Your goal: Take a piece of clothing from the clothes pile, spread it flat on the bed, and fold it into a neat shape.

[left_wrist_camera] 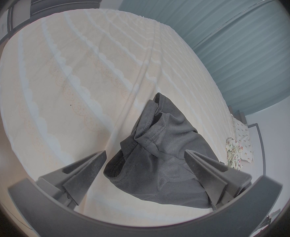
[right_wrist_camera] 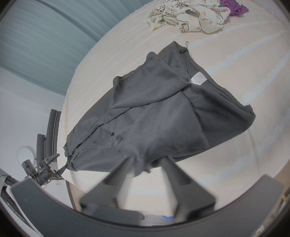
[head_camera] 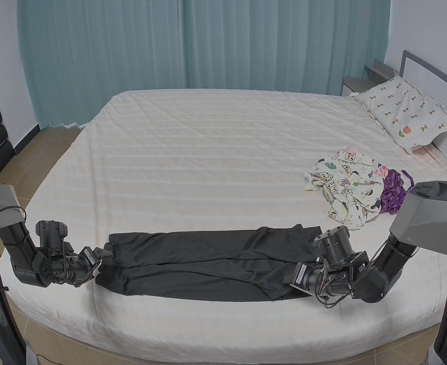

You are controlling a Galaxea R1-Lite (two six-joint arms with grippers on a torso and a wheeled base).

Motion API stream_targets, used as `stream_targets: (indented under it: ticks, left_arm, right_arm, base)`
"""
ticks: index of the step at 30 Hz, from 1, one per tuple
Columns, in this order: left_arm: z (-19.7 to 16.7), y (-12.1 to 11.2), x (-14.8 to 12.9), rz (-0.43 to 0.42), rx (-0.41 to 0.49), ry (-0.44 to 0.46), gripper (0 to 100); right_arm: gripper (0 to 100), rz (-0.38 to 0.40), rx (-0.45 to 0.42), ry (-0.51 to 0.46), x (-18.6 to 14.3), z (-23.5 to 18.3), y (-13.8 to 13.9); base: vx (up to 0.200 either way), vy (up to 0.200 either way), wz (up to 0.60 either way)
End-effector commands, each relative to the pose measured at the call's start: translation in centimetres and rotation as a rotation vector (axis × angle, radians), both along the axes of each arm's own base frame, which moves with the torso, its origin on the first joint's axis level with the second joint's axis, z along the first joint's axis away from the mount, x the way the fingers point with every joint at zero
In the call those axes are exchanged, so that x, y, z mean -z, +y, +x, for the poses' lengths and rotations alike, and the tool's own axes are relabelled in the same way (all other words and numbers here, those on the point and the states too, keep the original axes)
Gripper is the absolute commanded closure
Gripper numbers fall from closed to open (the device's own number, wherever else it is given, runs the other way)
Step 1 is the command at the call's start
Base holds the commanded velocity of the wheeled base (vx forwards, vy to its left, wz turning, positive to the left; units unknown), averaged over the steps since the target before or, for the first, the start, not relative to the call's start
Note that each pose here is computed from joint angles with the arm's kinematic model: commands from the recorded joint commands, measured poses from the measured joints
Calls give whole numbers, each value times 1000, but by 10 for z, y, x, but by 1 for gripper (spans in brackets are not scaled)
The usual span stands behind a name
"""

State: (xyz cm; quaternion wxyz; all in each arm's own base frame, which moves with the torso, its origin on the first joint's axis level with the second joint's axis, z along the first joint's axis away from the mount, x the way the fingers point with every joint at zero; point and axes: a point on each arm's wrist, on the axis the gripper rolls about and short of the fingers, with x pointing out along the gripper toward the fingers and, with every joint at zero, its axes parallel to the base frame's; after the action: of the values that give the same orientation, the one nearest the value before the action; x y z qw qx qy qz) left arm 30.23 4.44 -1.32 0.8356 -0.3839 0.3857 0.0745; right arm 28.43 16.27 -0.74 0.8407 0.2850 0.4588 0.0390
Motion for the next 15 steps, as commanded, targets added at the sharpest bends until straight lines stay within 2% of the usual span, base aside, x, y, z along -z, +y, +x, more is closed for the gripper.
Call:
stream_targets:
  ticks: [1, 10, 15]
  left_arm:
    - [0, 0, 0, -1, 0, 1, 0]
    - [0, 0, 0, -1, 0, 1, 0]
    - [0, 0, 0, -1, 0, 1, 0]
  right_arm:
    - [0, 1, -11, -14, -4, 0, 1]
    - [0, 4, 43, -78, -13, 22, -19]
    - [0, 16, 52, -75, -6, 35, -21]
  base:
    - [0, 0, 0]
    - [0, 0, 0]
    - [0, 0, 0]
